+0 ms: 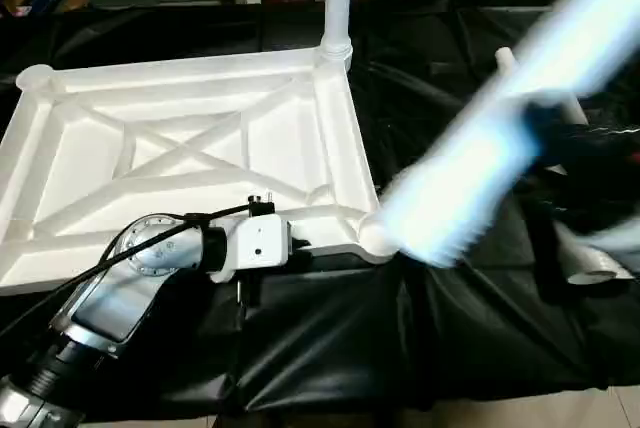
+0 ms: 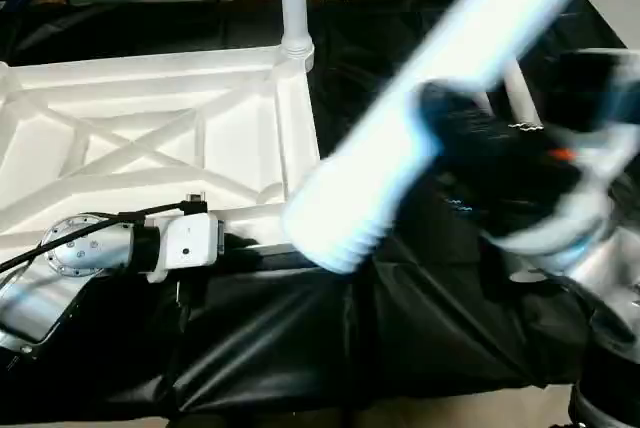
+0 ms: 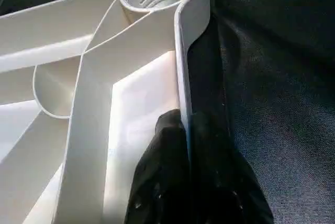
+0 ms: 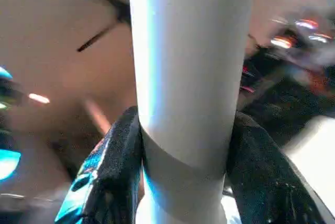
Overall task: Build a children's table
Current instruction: Pick table leg, then insert table leg to table base
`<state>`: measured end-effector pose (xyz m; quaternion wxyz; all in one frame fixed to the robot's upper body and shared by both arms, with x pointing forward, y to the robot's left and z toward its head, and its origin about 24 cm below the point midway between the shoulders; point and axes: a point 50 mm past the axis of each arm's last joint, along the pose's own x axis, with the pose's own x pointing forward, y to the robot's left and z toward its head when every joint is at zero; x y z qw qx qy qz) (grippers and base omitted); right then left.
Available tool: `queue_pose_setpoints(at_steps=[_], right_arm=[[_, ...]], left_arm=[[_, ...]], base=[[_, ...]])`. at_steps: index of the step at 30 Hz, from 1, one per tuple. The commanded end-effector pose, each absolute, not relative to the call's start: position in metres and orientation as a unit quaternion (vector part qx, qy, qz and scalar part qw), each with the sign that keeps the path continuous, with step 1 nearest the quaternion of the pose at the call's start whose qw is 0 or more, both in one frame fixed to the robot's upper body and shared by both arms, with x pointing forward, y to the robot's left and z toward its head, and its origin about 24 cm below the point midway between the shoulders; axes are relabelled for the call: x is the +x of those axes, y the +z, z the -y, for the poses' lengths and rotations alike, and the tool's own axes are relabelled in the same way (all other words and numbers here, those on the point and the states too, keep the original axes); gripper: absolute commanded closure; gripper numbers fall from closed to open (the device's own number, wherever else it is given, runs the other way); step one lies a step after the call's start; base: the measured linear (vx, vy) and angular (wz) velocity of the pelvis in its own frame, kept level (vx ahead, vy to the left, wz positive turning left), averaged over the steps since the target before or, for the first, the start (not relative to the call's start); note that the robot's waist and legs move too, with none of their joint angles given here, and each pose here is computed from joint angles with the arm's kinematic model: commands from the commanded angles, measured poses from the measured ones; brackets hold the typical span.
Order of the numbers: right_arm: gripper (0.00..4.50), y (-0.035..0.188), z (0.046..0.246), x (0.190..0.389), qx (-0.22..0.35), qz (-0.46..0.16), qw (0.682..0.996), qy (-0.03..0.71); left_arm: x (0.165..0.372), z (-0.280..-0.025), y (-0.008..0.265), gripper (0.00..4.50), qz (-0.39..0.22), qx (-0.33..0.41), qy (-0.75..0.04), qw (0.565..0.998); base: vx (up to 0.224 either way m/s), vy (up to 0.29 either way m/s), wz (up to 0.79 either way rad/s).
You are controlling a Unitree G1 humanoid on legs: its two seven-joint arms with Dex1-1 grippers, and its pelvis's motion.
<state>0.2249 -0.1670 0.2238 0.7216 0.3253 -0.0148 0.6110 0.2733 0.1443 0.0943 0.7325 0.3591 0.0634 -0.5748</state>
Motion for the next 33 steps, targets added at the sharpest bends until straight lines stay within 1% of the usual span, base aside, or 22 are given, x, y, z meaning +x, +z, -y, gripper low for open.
queue_pose_setpoints(at_steps=[1,3,6,9,10,12,13,14,18,21,24,25,33], right_arm=[[2.63,0.210,0.156,0.238,0.233,-0.016,0.795,0.560],[2.63,0.193,0.151,0.252,0.161,-0.043,0.844,0.510],[2.63,0.192,0.147,0.254,0.167,-0.039,0.842,0.511],[2.63,0.188,0.146,0.255,0.157,-0.048,0.843,0.513],[2.63,0.179,0.147,0.259,0.118,-0.060,0.857,0.498],[2.63,0.176,0.148,0.261,0.104,-0.060,0.862,0.493],[2.63,0.171,0.150,0.264,0.081,-0.052,0.870,0.483],[2.63,0.169,0.151,0.266,0.073,-0.048,0.873,0.480],[2.63,0.159,0.152,0.266,0.041,-0.048,0.877,0.476],[2.63,0.151,0.153,0.264,0.033,-0.047,0.879,0.474],[2.63,0.149,0.153,0.264,0.039,-0.042,0.879,0.473],[2.63,0.145,0.153,0.264,0.045,-0.040,0.879,0.474],[2.63,0.133,0.149,0.265,0.050,-0.028,0.879,0.474]], left_arm=[[0.267,-0.153,0.066,4.48,-0.132,0.361,-0.571,0.725],[0.266,-0.150,0.065,4.48,-0.131,0.356,-0.574,0.726],[0.265,-0.148,0.064,4.48,-0.130,0.353,-0.576,0.726],[0.264,-0.147,0.064,4.48,-0.129,0.352,-0.576,0.726],[0.264,-0.147,0.064,4.48,-0.129,0.351,-0.576,0.727],[0.264,-0.147,0.063,4.48,-0.129,0.350,-0.576,0.727],[0.263,-0.147,0.063,4.48,-0.129,0.349,-0.576,0.728],[0.263,-0.147,0.063,4.48,-0.129,0.349,-0.576,0.728],[0.262,-0.145,0.062,4.48,-0.128,0.346,-0.576,0.729],[0.261,-0.144,0.062,4.48,-0.128,0.344,-0.576,0.730],[0.261,-0.144,0.062,4.48,-0.128,0.344,-0.577,0.730],[0.261,-0.144,0.061,4.48,-0.129,0.344,-0.578,0.729],[0.262,-0.143,0.062,4.48,-0.128,0.345,-0.579,0.728]], base=[[0.000,0.000,0.00],[0.000,0.000,0.00],[0.000,0.000,0.00],[0.000,0.000,0.00],[0.000,0.000,0.00],[0.000,0.000,0.00],[0.000,0.000,0.00],[0.000,0.000,0.00],[0.000,0.000,0.00],[0.000,0.000,0.00],[0.000,0.000,0.00],[0.000,0.000,0.00],[0.000,0.000,0.00]])
